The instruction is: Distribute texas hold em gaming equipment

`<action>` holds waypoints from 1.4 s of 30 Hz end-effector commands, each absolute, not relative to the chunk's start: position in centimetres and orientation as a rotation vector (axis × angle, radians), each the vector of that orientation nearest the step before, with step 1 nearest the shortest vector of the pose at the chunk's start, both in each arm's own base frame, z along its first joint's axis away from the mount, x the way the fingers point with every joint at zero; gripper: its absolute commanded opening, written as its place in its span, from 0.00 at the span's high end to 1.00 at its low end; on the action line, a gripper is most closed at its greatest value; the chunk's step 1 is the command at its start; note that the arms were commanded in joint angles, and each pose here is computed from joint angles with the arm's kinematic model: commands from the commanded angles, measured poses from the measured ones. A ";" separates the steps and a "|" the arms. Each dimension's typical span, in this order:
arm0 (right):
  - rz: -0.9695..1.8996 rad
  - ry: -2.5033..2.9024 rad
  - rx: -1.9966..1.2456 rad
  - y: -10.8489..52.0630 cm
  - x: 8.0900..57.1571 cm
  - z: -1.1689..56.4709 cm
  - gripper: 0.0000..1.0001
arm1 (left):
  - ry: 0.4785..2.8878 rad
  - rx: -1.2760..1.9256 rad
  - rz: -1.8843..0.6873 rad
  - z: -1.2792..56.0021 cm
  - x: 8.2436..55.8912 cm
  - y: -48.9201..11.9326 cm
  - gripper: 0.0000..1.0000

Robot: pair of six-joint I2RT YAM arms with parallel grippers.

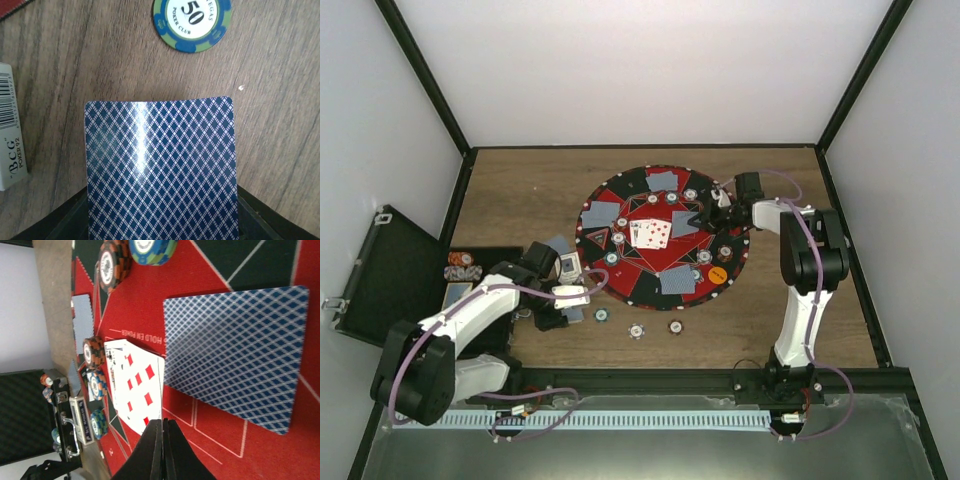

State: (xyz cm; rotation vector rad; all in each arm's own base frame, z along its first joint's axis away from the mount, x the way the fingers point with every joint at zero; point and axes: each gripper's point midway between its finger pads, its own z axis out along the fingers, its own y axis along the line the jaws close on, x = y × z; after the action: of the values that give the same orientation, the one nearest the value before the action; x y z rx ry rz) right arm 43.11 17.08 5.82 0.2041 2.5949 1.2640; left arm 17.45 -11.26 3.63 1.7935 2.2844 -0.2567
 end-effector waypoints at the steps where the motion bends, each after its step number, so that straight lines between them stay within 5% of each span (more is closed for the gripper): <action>1: 1.383 2.541 0.168 18.0 43.1 6.8 0.99 | 2.208 1.817 -0.204 3.2 18.4 -11.5 0.94; 9: 1.407 2.560 0.186 18.4 43.2 5.7 0.99 | 2.181 1.808 -0.197 2.8 18.9 -11.8 0.88; 13: 1.396 2.590 0.182 19.0 43.3 4.7 0.99 | 2.186 1.816 -0.202 2.4 18.6 -11.7 0.75; 19: 1.316 2.624 0.185 18.8 43.2 4.4 0.96 | 2.197 1.859 -0.217 2.5 17.6 -11.4 0.16; 22: 1.226 2.630 0.181 18.0 43.3 5.1 0.84 | 2.197 1.873 -0.217 3.0 17.4 -11.3 0.03; 32: 0.996 2.620 0.135 16.5 43.5 9.1 0.38 | 2.215 1.804 -0.315 7.5 17.8 -12.7 0.00; 37: 0.838 2.605 0.115 15.6 43.0 11.6 0.01 | 2.205 1.635 -0.326 12.0 20.1 -14.1 0.00; 42: 0.677 2.567 0.131 13.9 42.3 13.6 0.00 | 2.143 1.221 -0.175 16.7 27.0 -14.4 0.00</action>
State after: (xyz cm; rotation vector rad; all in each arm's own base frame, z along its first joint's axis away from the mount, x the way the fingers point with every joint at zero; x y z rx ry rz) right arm 42.39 15.69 11.05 0.1289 2.6064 0.8663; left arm 22.47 -14.16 12.99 1.5643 2.1659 -0.2346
